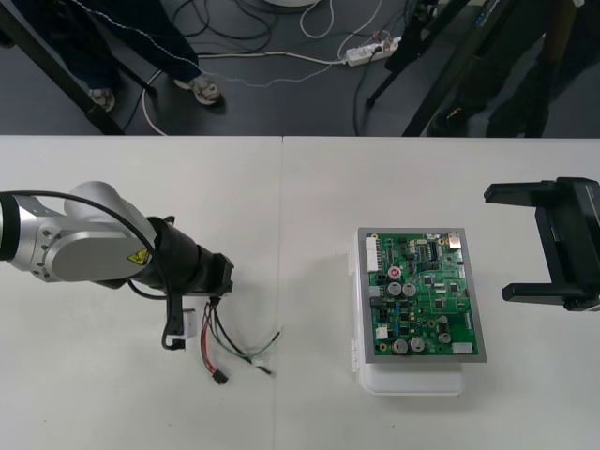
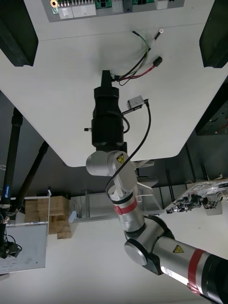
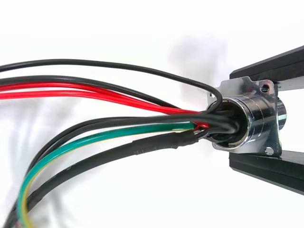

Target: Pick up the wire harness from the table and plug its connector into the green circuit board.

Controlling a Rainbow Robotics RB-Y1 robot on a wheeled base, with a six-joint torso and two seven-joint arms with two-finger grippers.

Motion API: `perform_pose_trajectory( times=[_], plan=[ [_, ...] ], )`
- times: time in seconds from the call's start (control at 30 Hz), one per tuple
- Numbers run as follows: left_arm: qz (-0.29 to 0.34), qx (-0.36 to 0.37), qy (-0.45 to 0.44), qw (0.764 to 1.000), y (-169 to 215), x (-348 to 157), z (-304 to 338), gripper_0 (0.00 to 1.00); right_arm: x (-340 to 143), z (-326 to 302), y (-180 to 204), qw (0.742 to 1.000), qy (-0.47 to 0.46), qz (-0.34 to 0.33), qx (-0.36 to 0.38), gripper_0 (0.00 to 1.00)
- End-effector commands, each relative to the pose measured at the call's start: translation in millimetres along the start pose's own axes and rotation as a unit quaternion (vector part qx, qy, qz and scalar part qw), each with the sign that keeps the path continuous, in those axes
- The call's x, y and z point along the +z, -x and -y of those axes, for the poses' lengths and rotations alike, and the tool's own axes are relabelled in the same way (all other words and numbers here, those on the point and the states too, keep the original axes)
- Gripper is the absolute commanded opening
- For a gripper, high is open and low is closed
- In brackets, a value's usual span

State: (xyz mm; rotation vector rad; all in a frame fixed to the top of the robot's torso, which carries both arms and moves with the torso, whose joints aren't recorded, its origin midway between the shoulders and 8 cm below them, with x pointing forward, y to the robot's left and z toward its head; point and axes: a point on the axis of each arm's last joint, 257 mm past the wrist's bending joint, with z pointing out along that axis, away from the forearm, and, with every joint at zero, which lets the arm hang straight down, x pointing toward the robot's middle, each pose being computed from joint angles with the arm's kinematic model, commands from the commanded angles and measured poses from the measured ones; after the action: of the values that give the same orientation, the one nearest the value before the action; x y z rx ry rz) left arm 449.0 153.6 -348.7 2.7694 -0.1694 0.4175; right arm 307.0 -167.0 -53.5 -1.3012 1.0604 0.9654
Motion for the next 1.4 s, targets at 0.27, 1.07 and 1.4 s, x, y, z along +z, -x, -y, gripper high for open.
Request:
perform_pose_trajectory(
  times=[0.27,1.07,1.4],
  plan=[
    [-0.004,0.017,-0.001,1.0,-41.8,-87.0,-9.2,0.0,0.9,1.9,6.1,0.999,0.009,-0.005,-0.036,1.0],
    [0.073,-0.228,0.115,0.964,-39.5,-242.1,-25.9,0.0,0.9,1.9,6.1,0.999,0.009,-0.005,-0.036,1.0],
    [0.05,-0.348,0.217,0.91,-60.3,-286.7,-60.4,0.0,0.9,1.9,6.1,0.999,0.009,-0.005,-0.036,1.0]
  ],
)
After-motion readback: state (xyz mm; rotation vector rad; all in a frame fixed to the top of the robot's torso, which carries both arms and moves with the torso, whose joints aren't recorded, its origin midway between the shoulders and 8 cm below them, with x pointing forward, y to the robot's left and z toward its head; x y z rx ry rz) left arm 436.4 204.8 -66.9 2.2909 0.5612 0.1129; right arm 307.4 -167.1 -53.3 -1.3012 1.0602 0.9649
